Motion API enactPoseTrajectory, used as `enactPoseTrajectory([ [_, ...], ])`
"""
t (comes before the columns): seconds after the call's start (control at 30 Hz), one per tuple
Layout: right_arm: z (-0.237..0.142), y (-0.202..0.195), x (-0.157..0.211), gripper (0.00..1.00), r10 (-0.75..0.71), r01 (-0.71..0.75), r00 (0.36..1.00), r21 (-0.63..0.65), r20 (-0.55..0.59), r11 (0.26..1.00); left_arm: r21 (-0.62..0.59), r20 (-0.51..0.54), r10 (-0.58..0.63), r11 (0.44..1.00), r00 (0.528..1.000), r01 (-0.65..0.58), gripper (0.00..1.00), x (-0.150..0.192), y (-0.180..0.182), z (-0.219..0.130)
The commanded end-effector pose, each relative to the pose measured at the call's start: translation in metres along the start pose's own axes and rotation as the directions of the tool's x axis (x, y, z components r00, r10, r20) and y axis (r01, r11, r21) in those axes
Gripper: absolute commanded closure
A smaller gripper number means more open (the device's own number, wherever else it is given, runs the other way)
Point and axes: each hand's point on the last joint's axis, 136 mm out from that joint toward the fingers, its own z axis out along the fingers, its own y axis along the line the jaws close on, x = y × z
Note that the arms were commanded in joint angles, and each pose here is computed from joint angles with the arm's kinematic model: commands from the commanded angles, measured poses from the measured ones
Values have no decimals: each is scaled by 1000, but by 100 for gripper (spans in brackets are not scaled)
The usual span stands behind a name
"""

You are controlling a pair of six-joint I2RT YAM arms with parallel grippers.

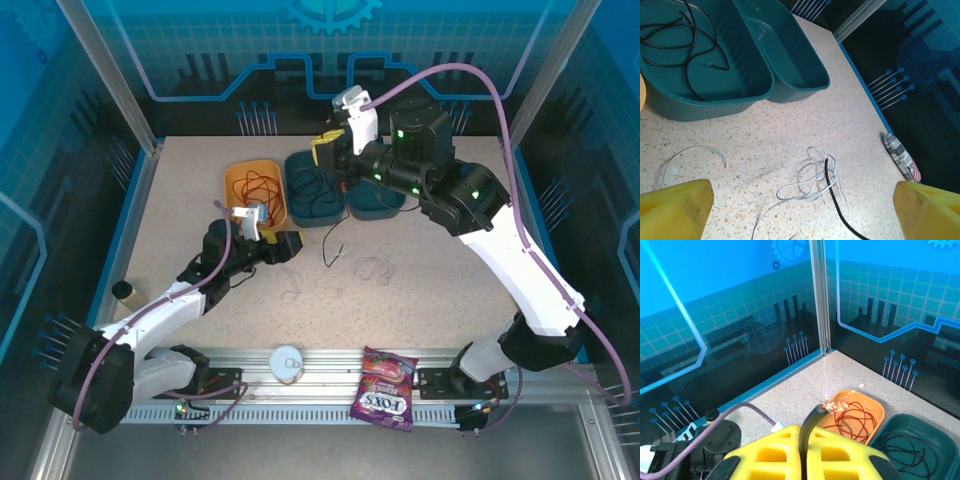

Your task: Untangle the cables

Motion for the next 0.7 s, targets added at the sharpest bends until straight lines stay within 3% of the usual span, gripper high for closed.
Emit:
enactPoseTrajectory([
  [0.0, -6, -3, -16, 91, -19, 19, 999, 3, 36, 1000, -25, -40, 42, 999, 998, -44, 10, 17, 7, 3],
  [0.33, -21, 0, -48, 91, 88, -74, 988, -111, 129, 991, 70, -118, 129, 990, 985, -121, 21, 51, -4, 28],
  [0.67, -17, -24, -38, 90, 367, -339, 929, -279, 53, 898, -4, -91, 98, 995, 991, -99, 22, 48, 8, 28],
])
